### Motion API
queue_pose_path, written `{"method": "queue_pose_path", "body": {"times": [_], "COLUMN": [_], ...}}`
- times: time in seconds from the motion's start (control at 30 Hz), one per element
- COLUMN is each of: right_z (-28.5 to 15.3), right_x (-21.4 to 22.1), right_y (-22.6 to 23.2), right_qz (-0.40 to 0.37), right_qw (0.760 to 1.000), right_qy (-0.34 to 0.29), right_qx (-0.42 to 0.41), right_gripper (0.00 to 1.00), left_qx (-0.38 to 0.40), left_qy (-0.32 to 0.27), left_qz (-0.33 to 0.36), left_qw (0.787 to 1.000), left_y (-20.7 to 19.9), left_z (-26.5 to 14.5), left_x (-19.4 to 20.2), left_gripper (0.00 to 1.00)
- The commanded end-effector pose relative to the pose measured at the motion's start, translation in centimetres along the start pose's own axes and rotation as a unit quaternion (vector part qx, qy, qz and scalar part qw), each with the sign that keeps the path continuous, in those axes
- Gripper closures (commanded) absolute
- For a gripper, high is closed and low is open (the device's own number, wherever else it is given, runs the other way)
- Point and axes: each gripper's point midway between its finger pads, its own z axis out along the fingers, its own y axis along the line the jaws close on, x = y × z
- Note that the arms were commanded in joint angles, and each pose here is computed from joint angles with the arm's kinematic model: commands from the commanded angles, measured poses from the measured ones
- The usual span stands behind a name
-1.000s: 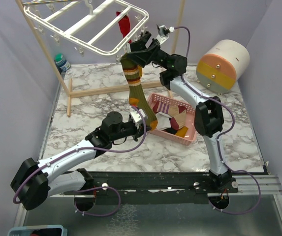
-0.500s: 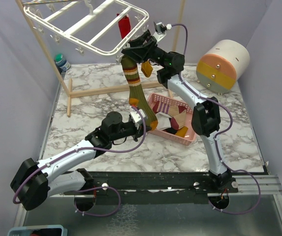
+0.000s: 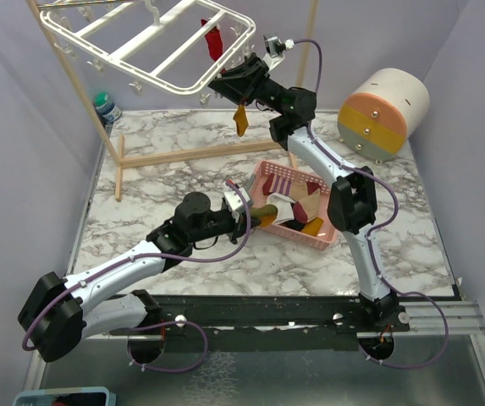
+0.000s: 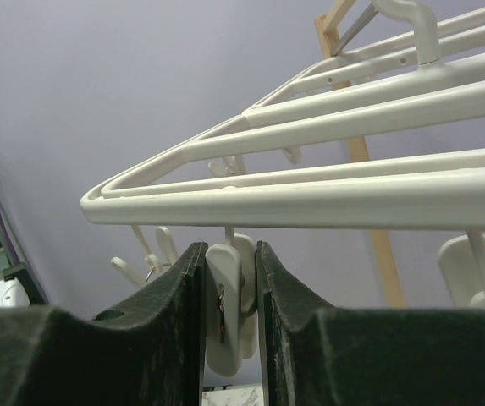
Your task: Remove the socks clipped to the hanger
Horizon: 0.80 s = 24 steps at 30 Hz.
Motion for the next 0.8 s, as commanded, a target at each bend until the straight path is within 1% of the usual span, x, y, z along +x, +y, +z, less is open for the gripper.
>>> {"method": "queue_pose_path", "body": {"times": [0.0,0.03,0.07,0.1,0.13,0.17,0.2,0.23,0.27,0.3,0.33,0.43,0.5,0.57,0.67,0.73,0.77], "right_z": [0.2,0.2,0.1,0.2,0.1,0.0,0.0,-0.1,-0.2,-0.4,-0.6,-1.9,-3.2,-5.0,-8.0,-9.9,-10.7], "right_x": [0.3,0.4,0.4,0.4,0.5,0.5,0.7,0.7,0.9,1.1,1.2,2.7,2.5,1.0,-2.4,-4.5,-5.5], "right_y": [-0.3,-0.4,-0.5,-0.5,-0.5,-0.4,-0.3,-0.3,-0.1,0.1,0.3,-0.1,0.5,2.2,3.6,4.3,4.5], "right_qz": [0.002,0.003,0.006,0.009,0.010,0.011,0.012,0.013,0.014,0.014,0.014,0.024,0.027,0.016,-0.013,-0.050,-0.076], "right_qw": [1.000,1.000,1.000,1.000,1.000,1.000,1.000,1.000,1.000,1.000,0.999,0.997,0.996,0.996,0.990,0.981,0.972], "right_qy": [0.000,0.000,0.001,0.002,0.003,0.004,0.007,0.010,0.015,0.020,0.026,0.051,0.049,0.029,-0.001,-0.005,-0.006], "right_qx": [0.001,0.003,0.005,0.006,0.007,0.008,0.008,0.009,0.009,0.010,0.012,0.049,0.072,0.086,0.139,0.188,0.222], "right_gripper": [0.99,0.97,0.91,0.79,0.63,0.50,0.40,0.32,0.21,0.08,0.01,0.00,0.00,0.00,0.00,0.00,0.00], "left_qx": [0.016,0.016,0.016,0.016,0.017,0.017,0.017,0.017,0.018,0.019,0.019,0.020,0.023,0.027,0.038,0.048,0.053], "left_qy": [-0.006,-0.005,-0.005,-0.005,-0.006,-0.006,-0.008,-0.009,-0.009,-0.012,-0.014,-0.025,-0.034,-0.038,-0.044,-0.048,-0.050], "left_qz": [-0.004,-0.004,-0.004,-0.004,-0.003,-0.003,-0.002,-0.001,0.000,0.002,0.005,0.012,0.027,0.040,0.056,0.065,0.069], "left_qw": [1.000,1.000,1.000,1.000,1.000,1.000,1.000,1.000,1.000,1.000,1.000,0.999,0.999,0.998,0.997,0.996,0.995], "left_y": [-0.7,-0.7,-0.7,-0.6,-0.6,-0.7,-0.6,-0.6,-0.6,-0.7,-0.6,-0.7,-0.7,-0.7,-0.9,-1.0,-1.0], "left_z": [0.1,0.1,0.2,0.2,0.2,0.3,0.3,0.3,0.3,0.3,0.4,0.4,0.4,0.6,1.1,1.6,2.0], "left_x": [-0.6,-0.6,-0.6,-0.6,-0.7,-0.9,-1.1,-1.3,-1.5,-1.9,-2.3,-3.8,-5.0,-6.1,-7.6,-8.4,-8.7], "left_gripper": [1.00,1.00,1.00,1.00,1.00,1.00,1.00,1.00,1.00,1.00,1.00,1.00,1.00,1.00,1.00,1.00,1.00]}}
